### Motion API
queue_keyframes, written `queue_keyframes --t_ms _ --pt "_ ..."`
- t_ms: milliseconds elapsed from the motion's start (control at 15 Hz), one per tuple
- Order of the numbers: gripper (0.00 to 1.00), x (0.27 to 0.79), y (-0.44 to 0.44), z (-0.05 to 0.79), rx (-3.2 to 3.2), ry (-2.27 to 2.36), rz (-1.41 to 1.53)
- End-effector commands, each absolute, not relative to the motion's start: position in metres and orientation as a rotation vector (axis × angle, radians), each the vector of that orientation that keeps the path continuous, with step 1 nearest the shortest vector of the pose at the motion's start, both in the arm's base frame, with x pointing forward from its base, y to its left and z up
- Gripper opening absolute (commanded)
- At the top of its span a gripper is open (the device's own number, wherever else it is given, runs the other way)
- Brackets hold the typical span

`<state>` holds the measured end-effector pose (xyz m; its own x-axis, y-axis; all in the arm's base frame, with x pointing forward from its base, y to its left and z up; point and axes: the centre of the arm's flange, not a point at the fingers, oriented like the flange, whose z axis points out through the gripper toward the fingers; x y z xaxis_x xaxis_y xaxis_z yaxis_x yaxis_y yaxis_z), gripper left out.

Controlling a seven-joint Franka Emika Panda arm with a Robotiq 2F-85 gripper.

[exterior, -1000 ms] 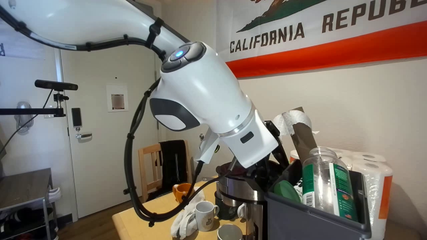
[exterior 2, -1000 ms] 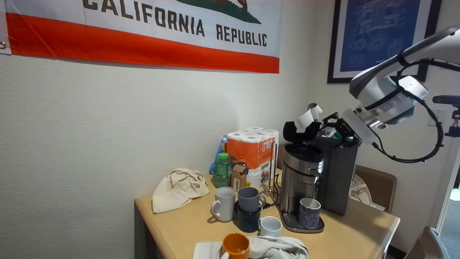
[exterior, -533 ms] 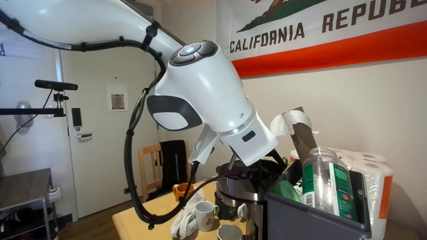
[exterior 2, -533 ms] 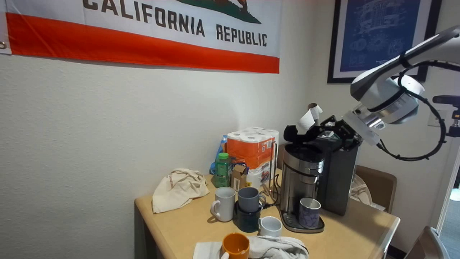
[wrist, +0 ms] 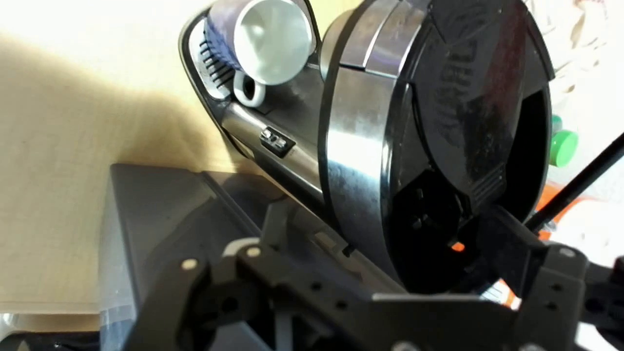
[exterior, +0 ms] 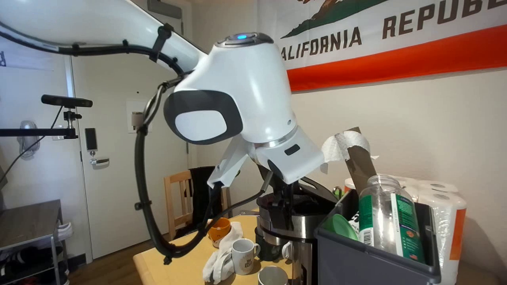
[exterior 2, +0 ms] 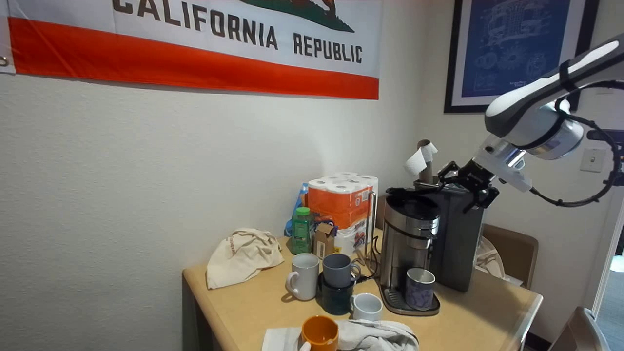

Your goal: Open the lid of the coffee maker and close it, remove the cup from the coffee maker and clean it with the towel

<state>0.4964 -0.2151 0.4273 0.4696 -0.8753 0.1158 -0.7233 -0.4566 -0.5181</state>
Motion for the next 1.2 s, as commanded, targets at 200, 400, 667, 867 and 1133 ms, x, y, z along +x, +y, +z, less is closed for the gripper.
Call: queue_keyframes --t_ms 200,400,667,867,1133 --pt "1.00 0.475 -0.196 0.443 -2.445 1.231 -0.309" --pt "1.00 0.466 -0.192 0.435 -2.506 1.196 -0.206" --pt "1.00 0.448 -0.201 0.403 -2.517 1.217 -0.117" --pt "1.00 0.433 -0.209 0.366 -2.471 1.264 -0.068" --pt "1.00 0.423 -0.208 0.311 -2.383 1.302 -0.006"
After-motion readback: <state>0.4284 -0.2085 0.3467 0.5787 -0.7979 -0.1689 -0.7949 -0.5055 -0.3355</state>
